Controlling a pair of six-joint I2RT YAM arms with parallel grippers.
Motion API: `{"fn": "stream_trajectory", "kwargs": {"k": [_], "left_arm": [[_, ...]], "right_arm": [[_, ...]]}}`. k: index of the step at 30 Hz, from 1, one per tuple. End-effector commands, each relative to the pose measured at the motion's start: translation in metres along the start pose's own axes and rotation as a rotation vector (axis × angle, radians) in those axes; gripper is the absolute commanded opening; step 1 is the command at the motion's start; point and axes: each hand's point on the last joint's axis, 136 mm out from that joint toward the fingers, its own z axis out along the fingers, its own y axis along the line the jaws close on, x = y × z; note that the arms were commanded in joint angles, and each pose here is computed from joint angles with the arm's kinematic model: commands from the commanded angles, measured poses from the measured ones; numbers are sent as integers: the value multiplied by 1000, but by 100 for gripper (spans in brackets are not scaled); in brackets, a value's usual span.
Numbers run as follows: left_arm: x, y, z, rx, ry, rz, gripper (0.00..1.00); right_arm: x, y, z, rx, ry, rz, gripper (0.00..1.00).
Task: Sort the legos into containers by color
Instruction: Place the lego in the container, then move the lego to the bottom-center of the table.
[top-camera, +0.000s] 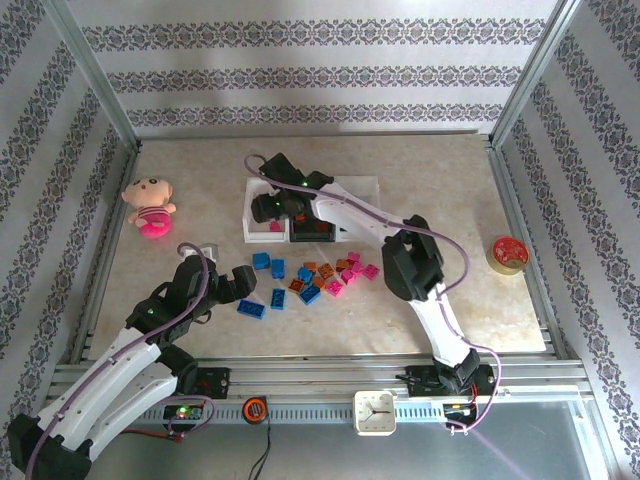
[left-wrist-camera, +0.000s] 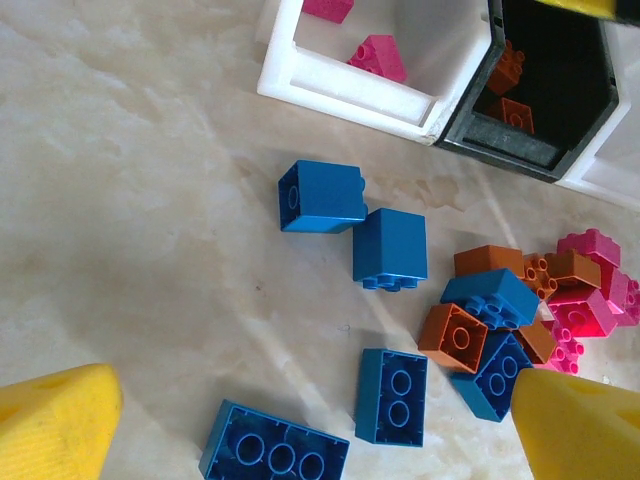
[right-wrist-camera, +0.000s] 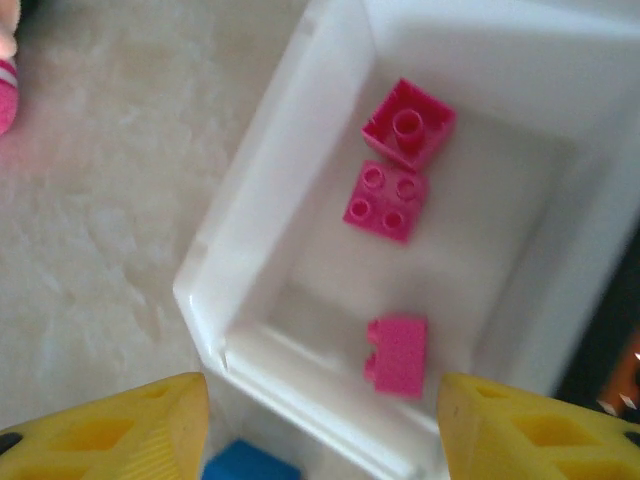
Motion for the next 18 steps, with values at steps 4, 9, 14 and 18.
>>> {"fn": "stream_trajectory", "kwargs": {"k": [4, 9, 14, 18], "left_arm": [[1, -4, 1, 15, 5, 4, 100], [2, -5, 7, 14, 14, 3, 99], [5, -5, 15, 15, 27, -4, 100], [7, -7, 20, 20, 37, -8, 99]], "right_arm": [[33, -27, -86, 22, -96, 9, 64], [104, -87, -112, 121, -48, 96, 65], [165, -155, -122, 229, 19, 247, 65], [179, -181, -119, 246, 31, 341, 64]]}}
